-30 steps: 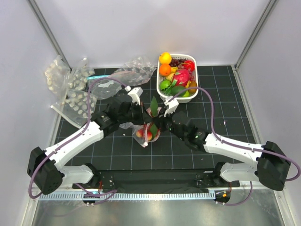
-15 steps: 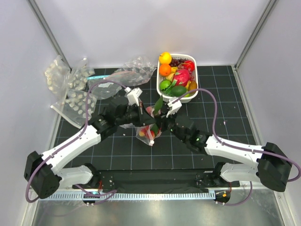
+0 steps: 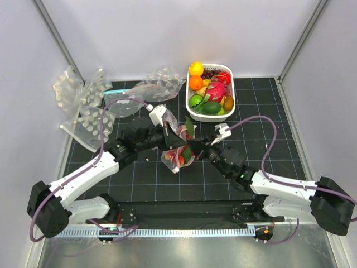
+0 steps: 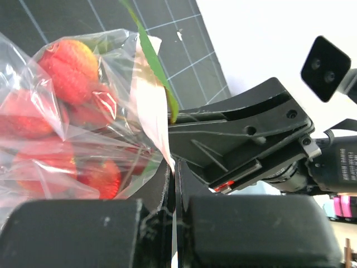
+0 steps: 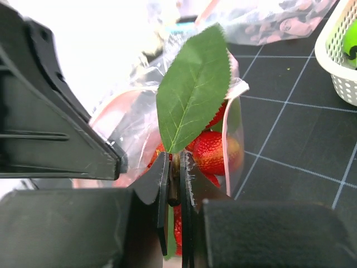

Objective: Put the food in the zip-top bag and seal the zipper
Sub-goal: Place the fake fruit in the zipper food storage bag.

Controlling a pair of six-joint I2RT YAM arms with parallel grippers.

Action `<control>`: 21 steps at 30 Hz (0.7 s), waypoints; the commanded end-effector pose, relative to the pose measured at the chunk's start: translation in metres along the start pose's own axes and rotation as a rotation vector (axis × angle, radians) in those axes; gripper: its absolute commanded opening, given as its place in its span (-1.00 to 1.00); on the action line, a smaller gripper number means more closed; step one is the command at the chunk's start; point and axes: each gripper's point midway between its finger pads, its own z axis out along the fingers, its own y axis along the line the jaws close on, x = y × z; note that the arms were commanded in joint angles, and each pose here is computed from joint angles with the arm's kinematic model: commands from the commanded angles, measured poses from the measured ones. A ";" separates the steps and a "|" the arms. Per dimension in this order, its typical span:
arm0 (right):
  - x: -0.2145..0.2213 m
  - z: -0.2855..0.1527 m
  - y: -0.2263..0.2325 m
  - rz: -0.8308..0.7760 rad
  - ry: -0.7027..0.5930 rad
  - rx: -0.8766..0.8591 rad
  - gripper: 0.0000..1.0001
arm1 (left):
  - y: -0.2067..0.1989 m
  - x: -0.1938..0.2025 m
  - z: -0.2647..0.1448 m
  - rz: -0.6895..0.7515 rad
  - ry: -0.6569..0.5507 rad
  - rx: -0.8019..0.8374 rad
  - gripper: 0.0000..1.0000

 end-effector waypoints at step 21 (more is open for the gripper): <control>-0.003 0.041 0.022 0.014 0.062 -0.013 -0.39 | -0.017 -0.023 -0.006 0.012 -0.100 0.090 -0.99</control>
